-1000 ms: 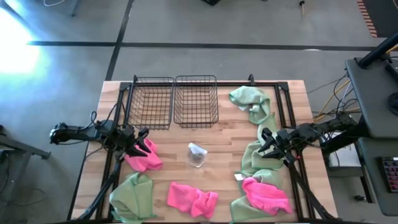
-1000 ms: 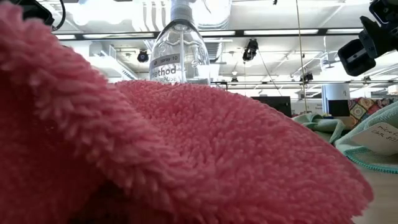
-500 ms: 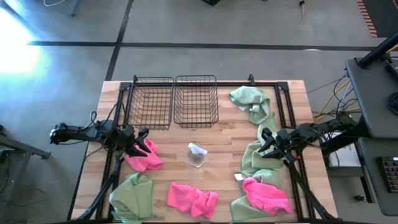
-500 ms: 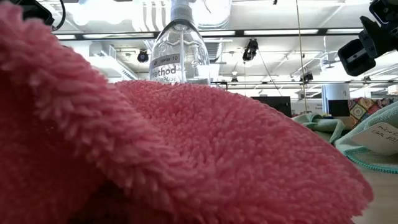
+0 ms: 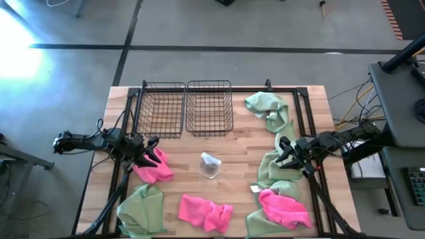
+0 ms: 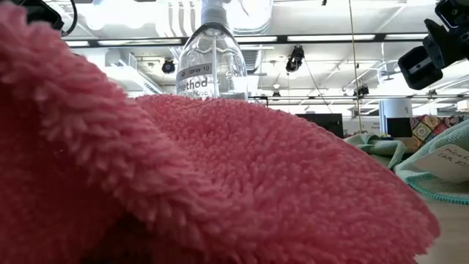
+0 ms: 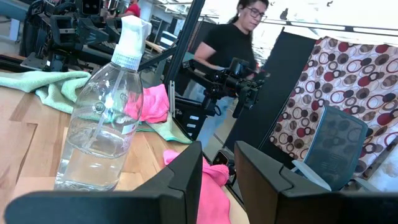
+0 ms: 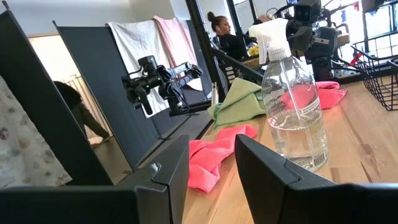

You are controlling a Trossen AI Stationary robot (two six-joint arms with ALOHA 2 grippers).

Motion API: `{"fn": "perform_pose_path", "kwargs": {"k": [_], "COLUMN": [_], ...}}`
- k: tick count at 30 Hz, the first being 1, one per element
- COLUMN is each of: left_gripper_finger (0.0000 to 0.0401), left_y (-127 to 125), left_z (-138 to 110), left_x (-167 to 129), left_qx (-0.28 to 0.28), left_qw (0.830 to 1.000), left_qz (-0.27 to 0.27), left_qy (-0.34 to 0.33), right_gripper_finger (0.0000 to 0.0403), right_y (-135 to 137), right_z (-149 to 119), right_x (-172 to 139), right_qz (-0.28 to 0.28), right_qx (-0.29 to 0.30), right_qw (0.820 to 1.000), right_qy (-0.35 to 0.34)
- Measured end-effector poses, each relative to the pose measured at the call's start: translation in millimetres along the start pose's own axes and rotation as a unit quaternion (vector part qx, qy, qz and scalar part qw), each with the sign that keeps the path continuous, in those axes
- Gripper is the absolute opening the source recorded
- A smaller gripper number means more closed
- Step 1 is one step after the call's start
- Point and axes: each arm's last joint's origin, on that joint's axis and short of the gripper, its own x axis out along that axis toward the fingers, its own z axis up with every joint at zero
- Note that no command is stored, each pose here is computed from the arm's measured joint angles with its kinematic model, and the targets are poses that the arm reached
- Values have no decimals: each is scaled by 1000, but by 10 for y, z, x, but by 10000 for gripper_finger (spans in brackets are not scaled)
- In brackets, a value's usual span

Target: Sort microfiber towel by color & place in baskets

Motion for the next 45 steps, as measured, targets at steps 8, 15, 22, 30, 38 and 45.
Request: {"fn": "perform_pose_path", "kwargs": {"k": [8, 15, 22, 30, 38, 45], "left_gripper_finger": [80, 80, 80, 80, 80, 80], "left_y": [0, 0, 0, 0, 0, 0], "left_z": [0, 0, 0, 1, 0, 0], "left_x": [0, 0, 0, 0, 0, 0], "left_qx": [0, 0, 0, 0, 0, 0], "left_qw": [1000, 1000, 1000, 1000, 1000, 1000], "left_qz": [0, 0, 0, 0, 0, 0], "left_qy": [0, 0, 0, 0, 0, 0], "right_gripper_finger": [123, 123, 123, 123, 123, 123], "right_y": [0, 0, 0, -8, -8, -8], "right_z": [0, 0, 0, 3, 3, 3], "right_x": [0, 0, 0, 0, 0, 0], "right_qz": [0, 0, 0, -13, -13, -13], "right_qx": [0, 0, 0, 0, 0, 0], "right_qw": [1000, 1000, 1000, 1000, 1000, 1000], "right_qy": [0, 0, 0, -5, -5, -5]}}
